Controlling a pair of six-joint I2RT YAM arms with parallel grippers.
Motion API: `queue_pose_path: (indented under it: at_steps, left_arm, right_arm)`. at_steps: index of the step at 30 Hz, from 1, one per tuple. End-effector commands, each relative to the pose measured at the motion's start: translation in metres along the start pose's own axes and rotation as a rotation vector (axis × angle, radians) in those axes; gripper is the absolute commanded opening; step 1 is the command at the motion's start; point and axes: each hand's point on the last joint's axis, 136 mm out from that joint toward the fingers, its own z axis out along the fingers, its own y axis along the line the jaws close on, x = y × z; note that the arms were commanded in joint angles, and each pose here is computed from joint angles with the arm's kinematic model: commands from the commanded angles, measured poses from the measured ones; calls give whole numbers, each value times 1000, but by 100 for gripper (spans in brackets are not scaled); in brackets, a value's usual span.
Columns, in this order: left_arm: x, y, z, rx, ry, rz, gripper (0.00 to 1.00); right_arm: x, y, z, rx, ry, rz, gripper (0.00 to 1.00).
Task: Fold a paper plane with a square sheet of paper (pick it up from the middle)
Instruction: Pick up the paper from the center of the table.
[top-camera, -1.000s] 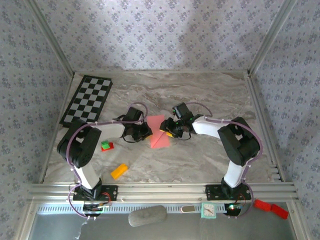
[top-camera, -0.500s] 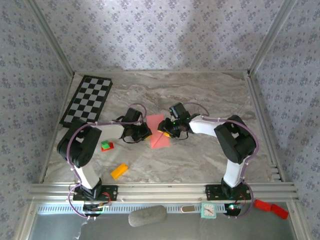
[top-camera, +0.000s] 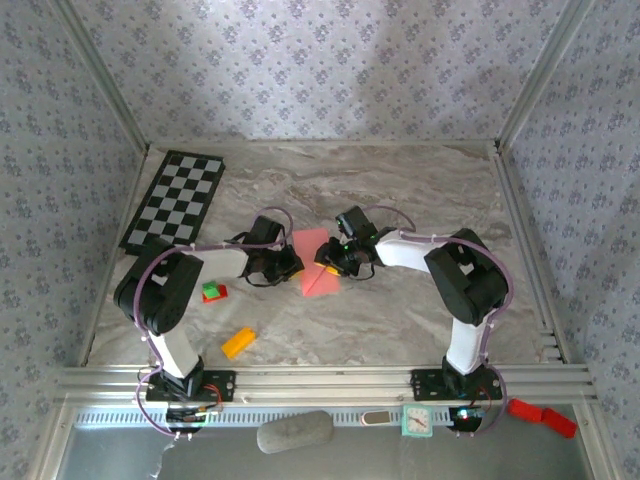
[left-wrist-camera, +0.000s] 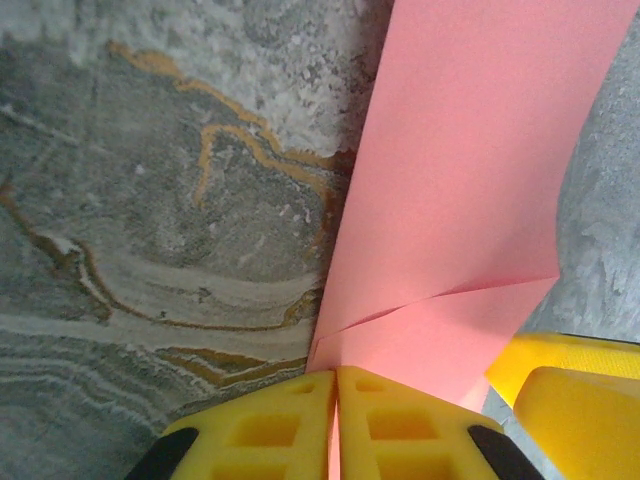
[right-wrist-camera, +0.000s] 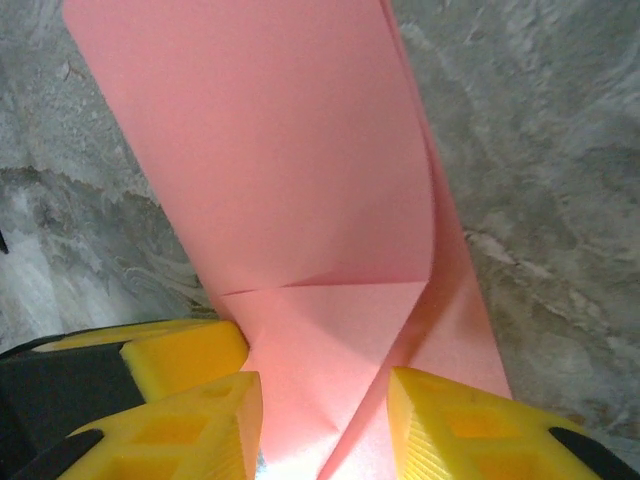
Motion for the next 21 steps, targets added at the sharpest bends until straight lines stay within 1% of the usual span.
queue_pose_path:
  at_steps: [1, 8, 14, 17, 21]
  left_arm:
    - [6, 30, 7, -84, 16, -51, 11]
    - [6, 28, 6, -78, 15, -51, 11]
    - [7, 29, 5, -79, 15, -51, 11]
    - [6, 28, 5, -75, 14, -52, 11]
    - [5, 25, 3, -67, 10, -48, 11]
  right_arm:
    - [-1, -5, -8, 40, -25, 12, 40]
    - [6, 4, 3, 6, 26, -4, 37]
    - [11, 17, 7, -64, 57, -21, 33]
    - [12, 20, 7, -85, 62, -30, 30]
    - [15, 20, 9, -96, 66, -33, 23]
